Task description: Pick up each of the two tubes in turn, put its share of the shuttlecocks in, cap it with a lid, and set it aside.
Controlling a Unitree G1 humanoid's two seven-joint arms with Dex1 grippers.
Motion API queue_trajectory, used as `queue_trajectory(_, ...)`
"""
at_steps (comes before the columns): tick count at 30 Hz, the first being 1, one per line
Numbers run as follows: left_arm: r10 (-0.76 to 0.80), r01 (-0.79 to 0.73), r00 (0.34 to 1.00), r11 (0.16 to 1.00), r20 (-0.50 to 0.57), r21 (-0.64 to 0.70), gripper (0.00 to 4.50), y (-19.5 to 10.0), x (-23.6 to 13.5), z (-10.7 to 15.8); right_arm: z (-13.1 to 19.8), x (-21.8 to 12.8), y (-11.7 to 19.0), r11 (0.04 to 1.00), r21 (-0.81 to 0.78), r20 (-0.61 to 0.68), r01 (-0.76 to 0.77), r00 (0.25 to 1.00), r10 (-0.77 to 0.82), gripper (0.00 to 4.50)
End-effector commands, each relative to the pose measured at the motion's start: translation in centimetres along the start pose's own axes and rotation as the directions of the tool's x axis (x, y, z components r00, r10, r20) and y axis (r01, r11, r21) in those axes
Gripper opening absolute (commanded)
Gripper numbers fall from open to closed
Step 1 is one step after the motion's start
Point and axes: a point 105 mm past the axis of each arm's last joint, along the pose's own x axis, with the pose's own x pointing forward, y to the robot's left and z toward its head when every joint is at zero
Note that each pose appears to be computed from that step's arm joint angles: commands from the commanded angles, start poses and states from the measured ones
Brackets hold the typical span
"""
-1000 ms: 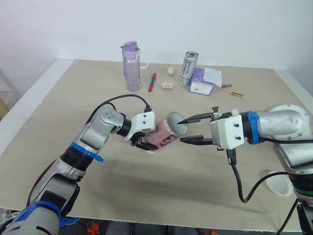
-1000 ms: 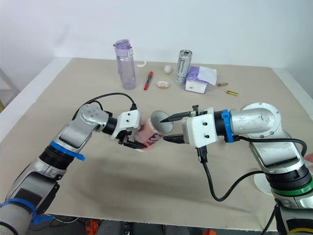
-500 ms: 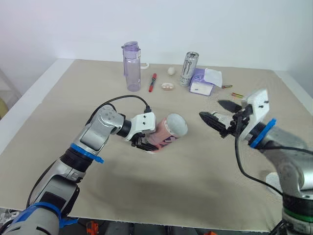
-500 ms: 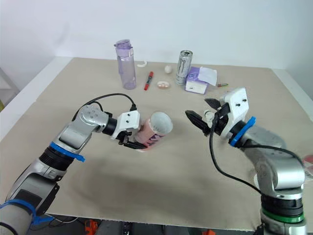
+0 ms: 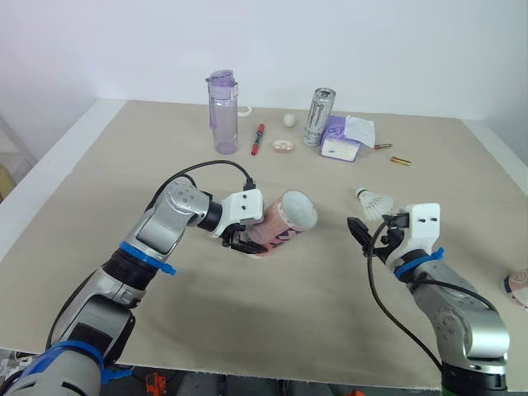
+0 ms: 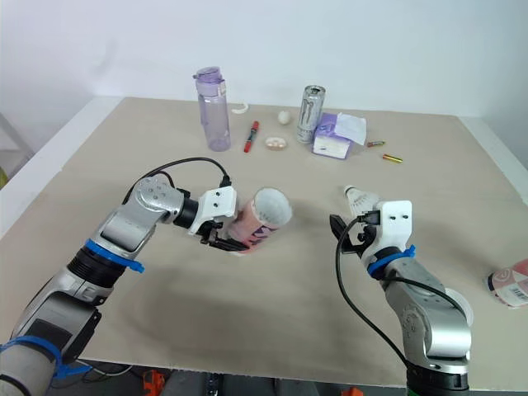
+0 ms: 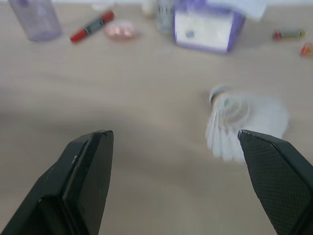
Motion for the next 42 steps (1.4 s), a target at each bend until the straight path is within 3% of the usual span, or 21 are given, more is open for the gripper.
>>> queue_trajectory(1, -0.009, 0.008, 0.999, 1.0, -0.034, -0.013, 3.12, -0.2, 0.5, -0.8, 1.5, 0.9, -0.2, 1.0, -0.004, 0.066, 0.005, 0.998, -0.005, 4.38)
queue_trajectory(16, 0.007, -0.008, 0.999, 1.0, -0.035, -0.015, 3.12, -0.1, 0.4, -0.9, 1.8, 4.2, -0.5, 0.996, 0.087, 0.078, 0.019, 0.997, -0.026, 4.38)
queue_trajectory(30, 0.018, -0.019, 0.999, 1.0, -0.036, -0.024, 3.12, -0.3, 0.3, -1.1, 1.7, 6.7, -2.2, 0.998, 0.054, 0.054, 0.035, 0.998, -0.038, 4.38)
queue_trajectory(36, 0.019, -0.02, 0.999, 0.999, -0.036, -0.026, 3.12, -0.4, 0.4, -1.1, 2.4, 7.6, -3.3, 0.998, 0.047, 0.072, 0.051, 0.996, -0.055, 2.69)
queue_trajectory(42, 0.024, -0.025, 0.999, 0.999, -0.036, -0.026, 3.12, -0.3, 0.4, -1.1, 2.5, 8.3, -3.7, 0.997, 0.038, 0.077, 0.06, 0.995, -0.063, 0.36)
